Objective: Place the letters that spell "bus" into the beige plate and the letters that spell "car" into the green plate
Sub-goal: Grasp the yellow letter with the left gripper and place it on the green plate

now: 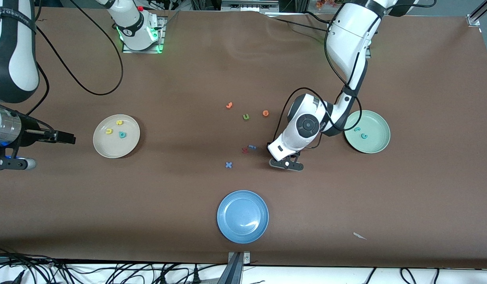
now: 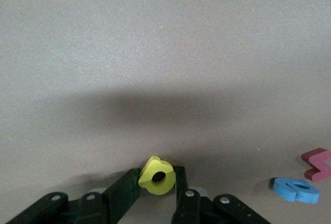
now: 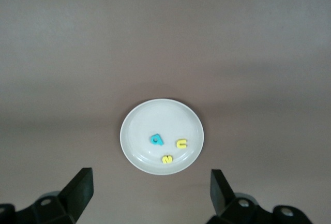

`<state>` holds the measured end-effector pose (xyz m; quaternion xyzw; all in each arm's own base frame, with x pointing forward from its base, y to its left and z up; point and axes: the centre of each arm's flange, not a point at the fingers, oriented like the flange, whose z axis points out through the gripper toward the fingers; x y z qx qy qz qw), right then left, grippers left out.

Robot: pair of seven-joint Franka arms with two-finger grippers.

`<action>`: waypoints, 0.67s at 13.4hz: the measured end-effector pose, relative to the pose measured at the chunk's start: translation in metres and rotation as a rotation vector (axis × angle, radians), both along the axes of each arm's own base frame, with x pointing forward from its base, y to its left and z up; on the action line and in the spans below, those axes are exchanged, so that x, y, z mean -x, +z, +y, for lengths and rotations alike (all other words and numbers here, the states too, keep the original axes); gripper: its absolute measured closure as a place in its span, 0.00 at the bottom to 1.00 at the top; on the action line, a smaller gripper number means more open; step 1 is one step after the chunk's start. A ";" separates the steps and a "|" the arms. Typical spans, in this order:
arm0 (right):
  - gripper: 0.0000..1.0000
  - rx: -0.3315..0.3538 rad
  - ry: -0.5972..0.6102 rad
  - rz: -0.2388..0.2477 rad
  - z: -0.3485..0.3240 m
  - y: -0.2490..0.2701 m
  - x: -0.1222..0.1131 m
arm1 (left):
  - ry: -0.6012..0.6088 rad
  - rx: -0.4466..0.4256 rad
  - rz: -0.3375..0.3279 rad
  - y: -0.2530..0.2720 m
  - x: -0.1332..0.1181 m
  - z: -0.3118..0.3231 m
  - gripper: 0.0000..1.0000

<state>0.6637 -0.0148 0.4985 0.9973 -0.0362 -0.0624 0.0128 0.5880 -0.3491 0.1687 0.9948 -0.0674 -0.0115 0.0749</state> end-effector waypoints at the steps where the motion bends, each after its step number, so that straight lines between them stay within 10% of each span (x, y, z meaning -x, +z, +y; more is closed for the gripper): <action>1: 0.00 -0.001 0.001 -0.015 0.000 -0.001 0.003 | 0.000 0.000 0.000 0.000 0.000 0.000 0.65; 9: 0.00 -0.003 0.006 -0.010 0.002 -0.010 0.012 | 0.016 -0.045 0.010 0.046 -0.032 0.055 0.65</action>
